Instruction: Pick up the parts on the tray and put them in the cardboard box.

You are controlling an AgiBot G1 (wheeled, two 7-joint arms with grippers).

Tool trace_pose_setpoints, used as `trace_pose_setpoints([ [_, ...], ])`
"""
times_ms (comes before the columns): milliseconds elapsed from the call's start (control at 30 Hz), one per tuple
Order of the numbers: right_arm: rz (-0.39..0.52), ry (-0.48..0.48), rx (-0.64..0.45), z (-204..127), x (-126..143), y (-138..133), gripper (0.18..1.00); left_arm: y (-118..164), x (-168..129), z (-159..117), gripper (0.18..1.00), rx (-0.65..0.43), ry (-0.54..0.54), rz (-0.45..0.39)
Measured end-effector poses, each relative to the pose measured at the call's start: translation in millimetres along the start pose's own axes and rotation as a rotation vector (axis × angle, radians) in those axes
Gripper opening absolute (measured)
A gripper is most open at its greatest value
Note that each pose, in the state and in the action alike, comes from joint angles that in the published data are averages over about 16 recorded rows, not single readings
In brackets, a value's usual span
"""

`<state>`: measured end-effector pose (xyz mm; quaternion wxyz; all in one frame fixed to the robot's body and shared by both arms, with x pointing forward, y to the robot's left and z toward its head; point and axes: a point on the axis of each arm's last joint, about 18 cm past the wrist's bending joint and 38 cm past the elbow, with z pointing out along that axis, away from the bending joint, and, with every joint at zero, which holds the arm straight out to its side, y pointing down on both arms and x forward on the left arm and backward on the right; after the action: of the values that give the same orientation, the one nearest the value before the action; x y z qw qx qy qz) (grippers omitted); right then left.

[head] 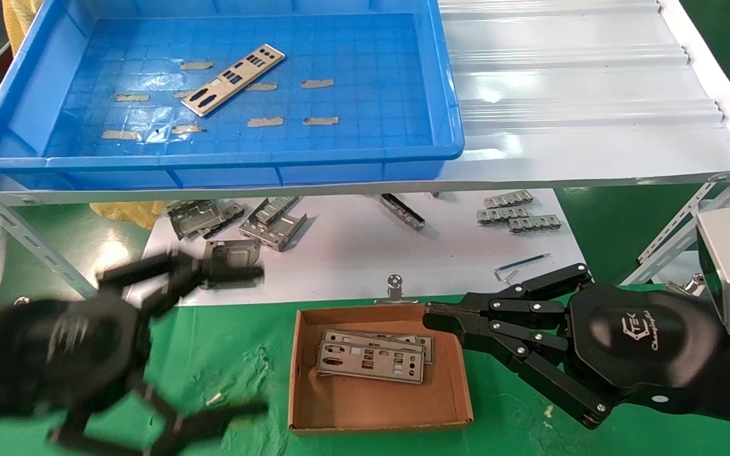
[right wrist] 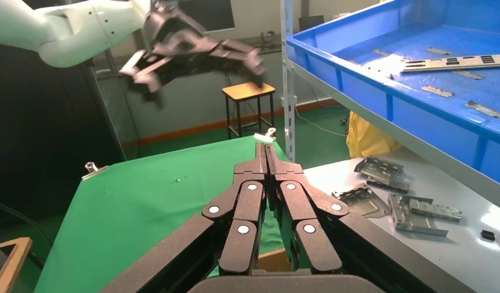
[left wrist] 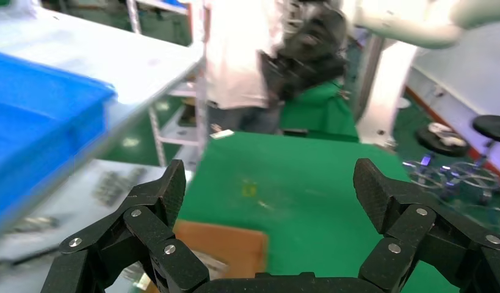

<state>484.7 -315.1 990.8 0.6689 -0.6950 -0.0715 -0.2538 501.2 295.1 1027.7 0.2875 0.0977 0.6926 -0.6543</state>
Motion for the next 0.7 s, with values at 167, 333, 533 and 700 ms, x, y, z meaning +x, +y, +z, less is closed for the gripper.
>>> trace_pose_setpoints([
  [167,0.000,0.000,0.000,0.0,0.0,0.0,0.197,-18.2,-53.1,14.3,1.001,-0.010,-0.106,0.049],
  [333,0.000,0.000,0.000,0.0,0.0,0.0,0.192,-39.0,-118.4,31.1,1.001,-0.035,-0.250,0.085],
  [533,0.000,0.000,0.000,0.0,0.0,0.0,0.191,-49.5,-186.9,49.4,1.001,-0.102,-0.438,0.087],
  [700,0.000,0.000,0.000,0.0,0.0,0.0,0.191,-44.2,-221.2,60.8,1.001,-0.180,-0.557,0.072],
])
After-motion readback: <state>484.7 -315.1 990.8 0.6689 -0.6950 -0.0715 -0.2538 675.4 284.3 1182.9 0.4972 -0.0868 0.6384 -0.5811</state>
